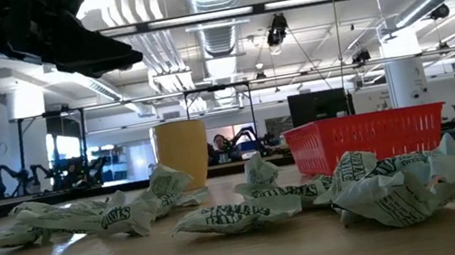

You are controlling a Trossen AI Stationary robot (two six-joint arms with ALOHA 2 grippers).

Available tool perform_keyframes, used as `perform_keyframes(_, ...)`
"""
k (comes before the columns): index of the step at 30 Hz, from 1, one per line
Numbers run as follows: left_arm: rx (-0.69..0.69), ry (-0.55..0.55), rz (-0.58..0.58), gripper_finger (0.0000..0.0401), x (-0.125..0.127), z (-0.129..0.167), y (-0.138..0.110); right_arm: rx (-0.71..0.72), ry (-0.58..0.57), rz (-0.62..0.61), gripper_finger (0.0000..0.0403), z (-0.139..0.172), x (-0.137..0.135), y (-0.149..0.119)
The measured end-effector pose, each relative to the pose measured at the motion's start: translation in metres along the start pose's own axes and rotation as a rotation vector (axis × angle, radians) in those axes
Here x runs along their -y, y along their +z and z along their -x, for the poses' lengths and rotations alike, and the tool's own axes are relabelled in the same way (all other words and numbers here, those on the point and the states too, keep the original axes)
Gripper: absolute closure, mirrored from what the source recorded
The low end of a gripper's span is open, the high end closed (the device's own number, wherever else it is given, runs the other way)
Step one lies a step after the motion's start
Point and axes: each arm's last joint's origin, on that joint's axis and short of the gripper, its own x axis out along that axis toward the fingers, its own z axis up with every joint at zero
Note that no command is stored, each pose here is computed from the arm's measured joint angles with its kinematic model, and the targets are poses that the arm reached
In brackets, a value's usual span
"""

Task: Pick and place Stevia / Truvia into bins
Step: Put the stevia packet into the basket

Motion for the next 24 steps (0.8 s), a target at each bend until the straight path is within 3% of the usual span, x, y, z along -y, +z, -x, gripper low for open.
perform_keyframes(11, -0.001, 0.001, 0.0, 0.0218, 0.0, 0.0, 0.0, -0.023, -0.035, 0.01, 0.0242, -0.013, -0.001, -0.003)
perform_keyframes(24, -0.001, 0.001, 0.0, 0.0218, 0.0, 0.0, 0.0, -0.045, -0.068, 0.023, 0.0309, -0.025, -0.003, -0.007)
